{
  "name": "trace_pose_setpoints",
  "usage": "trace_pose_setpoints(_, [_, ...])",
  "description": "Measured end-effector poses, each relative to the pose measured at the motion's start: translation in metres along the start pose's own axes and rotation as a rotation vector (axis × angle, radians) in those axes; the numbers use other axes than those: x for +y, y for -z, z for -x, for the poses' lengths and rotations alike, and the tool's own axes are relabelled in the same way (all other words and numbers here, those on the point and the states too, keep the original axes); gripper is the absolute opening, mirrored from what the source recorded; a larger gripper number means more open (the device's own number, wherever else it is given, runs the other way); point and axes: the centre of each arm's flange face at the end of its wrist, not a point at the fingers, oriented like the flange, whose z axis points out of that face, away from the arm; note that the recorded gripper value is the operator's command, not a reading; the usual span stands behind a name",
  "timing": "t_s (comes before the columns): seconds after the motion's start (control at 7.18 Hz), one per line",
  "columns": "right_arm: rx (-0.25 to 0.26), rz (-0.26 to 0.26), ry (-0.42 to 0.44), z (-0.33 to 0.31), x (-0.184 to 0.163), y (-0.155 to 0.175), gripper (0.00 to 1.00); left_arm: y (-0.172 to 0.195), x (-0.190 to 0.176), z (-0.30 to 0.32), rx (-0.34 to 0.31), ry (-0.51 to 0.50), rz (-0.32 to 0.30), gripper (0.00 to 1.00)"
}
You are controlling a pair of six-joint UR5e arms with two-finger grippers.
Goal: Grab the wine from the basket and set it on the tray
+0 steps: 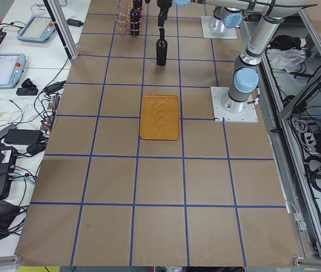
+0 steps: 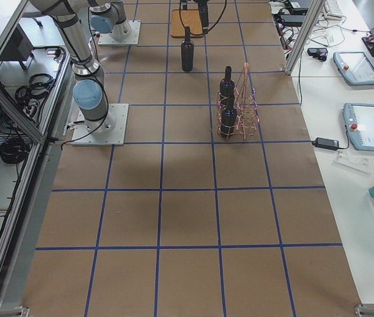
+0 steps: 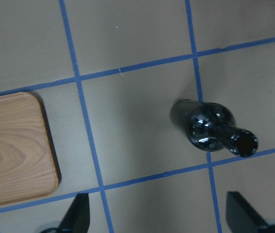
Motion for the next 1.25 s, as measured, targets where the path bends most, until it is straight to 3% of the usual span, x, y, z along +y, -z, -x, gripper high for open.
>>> trace_pose_setpoints(0.56, [0.005, 0.009, -0.032, -0.04, -0.008, 0.005, 1.0, -0.062, -0.003, -0.048, 0.0, -0.065, 0.026, 0.98])
trace_pose_setpoints(1.11, [-0.005, 0.016, -0.04, -0.041, -0.005, 0.003, 1.0, -0.09, -0.012, -0.051, -0.009, -0.092, 0.065, 0.72])
trace_pose_setpoints(1.25, [-0.024, 0.017, -0.047, -0.039, -0.005, 0.004, 1.0, -0.093, -0.013, -0.051, -0.012, -0.094, 0.069, 0.71])
